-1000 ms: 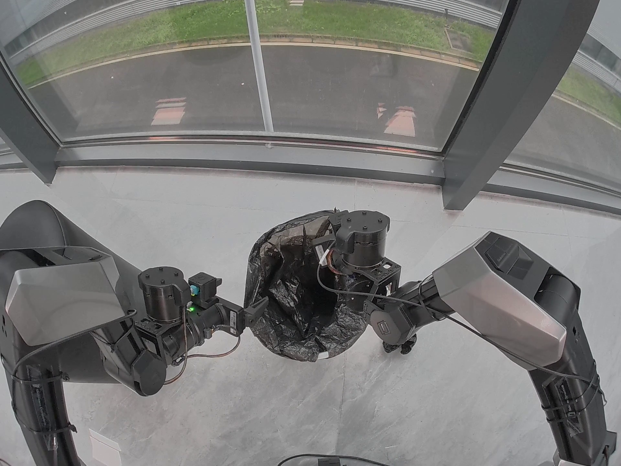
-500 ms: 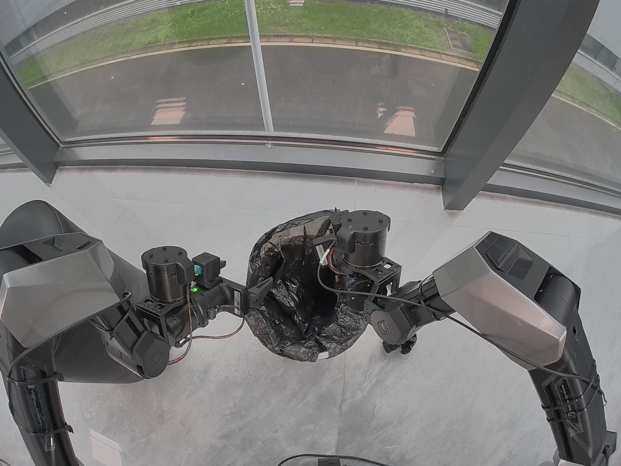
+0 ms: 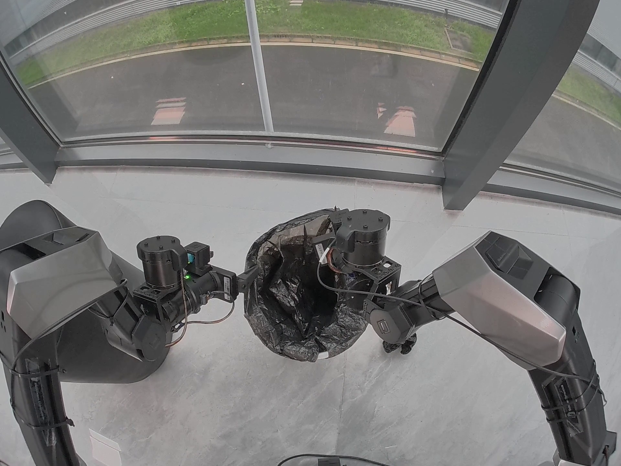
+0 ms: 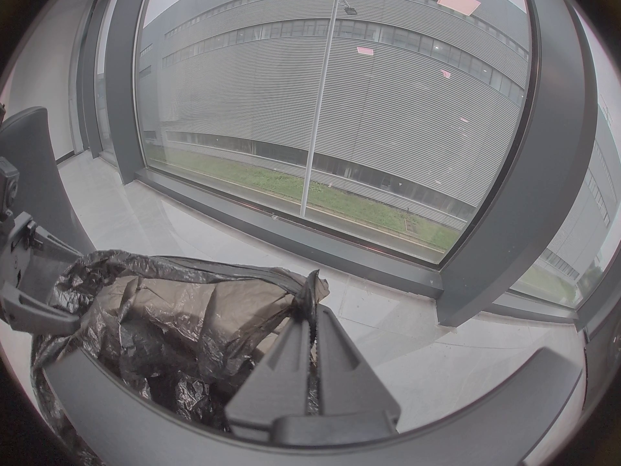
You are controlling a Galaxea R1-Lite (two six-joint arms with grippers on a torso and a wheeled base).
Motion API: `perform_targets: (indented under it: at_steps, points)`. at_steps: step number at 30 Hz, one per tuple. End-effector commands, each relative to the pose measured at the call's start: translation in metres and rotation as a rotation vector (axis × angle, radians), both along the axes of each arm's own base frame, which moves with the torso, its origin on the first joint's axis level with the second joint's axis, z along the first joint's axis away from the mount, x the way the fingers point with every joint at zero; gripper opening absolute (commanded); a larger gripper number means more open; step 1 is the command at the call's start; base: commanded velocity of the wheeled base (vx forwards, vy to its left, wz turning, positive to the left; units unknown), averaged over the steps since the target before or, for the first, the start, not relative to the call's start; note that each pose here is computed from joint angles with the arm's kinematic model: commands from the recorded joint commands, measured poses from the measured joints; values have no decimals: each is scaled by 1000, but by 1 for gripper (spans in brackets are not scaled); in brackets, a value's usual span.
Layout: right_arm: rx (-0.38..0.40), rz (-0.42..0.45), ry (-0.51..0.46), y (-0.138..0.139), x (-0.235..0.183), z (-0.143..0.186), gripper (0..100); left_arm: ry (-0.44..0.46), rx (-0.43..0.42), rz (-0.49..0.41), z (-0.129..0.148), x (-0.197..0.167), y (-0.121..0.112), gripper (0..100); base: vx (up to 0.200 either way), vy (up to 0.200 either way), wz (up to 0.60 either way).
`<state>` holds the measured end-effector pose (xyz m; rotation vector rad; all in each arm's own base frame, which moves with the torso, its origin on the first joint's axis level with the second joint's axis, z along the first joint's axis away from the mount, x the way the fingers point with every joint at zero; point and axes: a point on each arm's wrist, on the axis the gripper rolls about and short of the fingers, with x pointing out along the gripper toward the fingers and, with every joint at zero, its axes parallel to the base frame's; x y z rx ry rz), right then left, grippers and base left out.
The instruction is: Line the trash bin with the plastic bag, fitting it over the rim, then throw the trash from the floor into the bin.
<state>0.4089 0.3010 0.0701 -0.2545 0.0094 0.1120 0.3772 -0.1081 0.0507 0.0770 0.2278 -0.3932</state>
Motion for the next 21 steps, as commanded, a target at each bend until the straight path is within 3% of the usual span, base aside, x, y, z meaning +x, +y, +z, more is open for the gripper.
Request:
perform_targets:
  at_steps: [1, 21]
  points:
    - [0, 2, 0, 1, 0, -1, 0, -2, 3, 19, -2, 5, 7, 100, 0, 0, 0]
    - [7, -1, -11, 2, 3, -5, 0, 6, 8, 52, -14, 19, 17, 100, 0, 0, 0]
